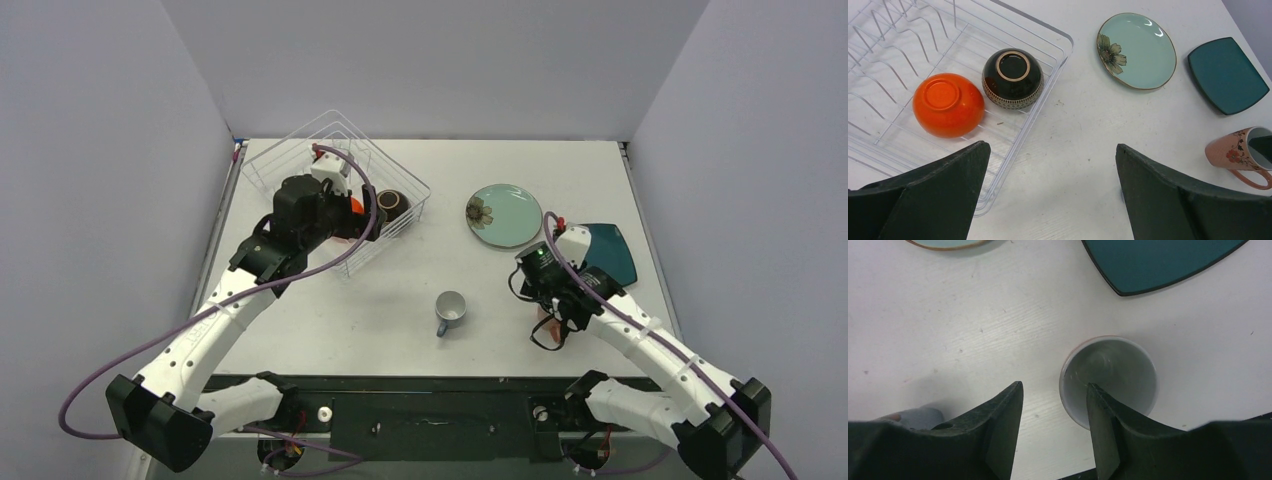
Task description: Load the mixed dishes into the dish rack
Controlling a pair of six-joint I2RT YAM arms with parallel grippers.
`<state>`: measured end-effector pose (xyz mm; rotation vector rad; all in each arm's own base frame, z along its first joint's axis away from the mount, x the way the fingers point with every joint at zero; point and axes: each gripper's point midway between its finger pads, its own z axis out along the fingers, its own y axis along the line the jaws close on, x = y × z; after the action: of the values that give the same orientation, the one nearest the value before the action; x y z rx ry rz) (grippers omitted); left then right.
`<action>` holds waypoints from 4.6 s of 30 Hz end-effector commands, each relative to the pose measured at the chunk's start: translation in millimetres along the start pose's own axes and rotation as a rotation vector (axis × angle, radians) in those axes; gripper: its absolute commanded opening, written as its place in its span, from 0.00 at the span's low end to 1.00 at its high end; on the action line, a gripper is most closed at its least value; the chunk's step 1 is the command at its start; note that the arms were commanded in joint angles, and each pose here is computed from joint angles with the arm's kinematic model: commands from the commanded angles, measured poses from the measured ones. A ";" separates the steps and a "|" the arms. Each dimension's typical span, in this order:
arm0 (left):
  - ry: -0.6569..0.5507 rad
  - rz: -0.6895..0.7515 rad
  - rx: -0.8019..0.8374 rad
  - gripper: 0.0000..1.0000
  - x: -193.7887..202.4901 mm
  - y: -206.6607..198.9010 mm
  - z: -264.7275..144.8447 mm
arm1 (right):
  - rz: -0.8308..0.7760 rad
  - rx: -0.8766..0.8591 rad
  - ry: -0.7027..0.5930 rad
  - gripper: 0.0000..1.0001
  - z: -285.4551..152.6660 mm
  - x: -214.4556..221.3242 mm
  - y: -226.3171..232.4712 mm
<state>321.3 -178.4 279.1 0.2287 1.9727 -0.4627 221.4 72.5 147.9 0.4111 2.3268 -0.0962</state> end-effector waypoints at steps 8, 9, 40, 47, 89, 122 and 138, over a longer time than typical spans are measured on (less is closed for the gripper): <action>-0.089 0.012 0.024 0.97 -20.6 -5.7 -5.6 | -0.100 0.147 0.047 0.45 27.9 27.4 -15.0; -0.089 0.012 0.026 0.97 -20.9 -6.1 -5.7 | -0.105 0.149 0.051 0.45 29.4 28.9 -14.8; -0.088 0.046 0.044 0.96 -14.9 -12.2 -6.8 | 0.030 0.044 -0.145 0.00 15.4 -9.6 -4.6; -0.074 0.067 0.058 0.97 -9.9 -20.2 -5.4 | 0.157 -0.198 -0.273 0.00 -27.0 -65.2 26.0; 0.065 -0.660 1.132 0.97 -22.8 -192.0 -69.0 | 0.646 -1.688 -0.191 0.00 -218.8 -135.2 156.5; -0.029 -0.615 1.034 0.96 -39.3 -192.0 -65.7 | 0.597 -1.677 -0.152 0.00 -218.6 -122.8 180.5; -0.068 -0.589 0.992 0.97 -44.1 -187.0 -69.0 | 0.582 -1.665 -0.128 0.00 -214.6 -114.7 186.0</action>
<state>224.4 -325.5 330.1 0.1518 1.7726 -1.7995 223.2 261.6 353.2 0.2116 1.4898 1.7763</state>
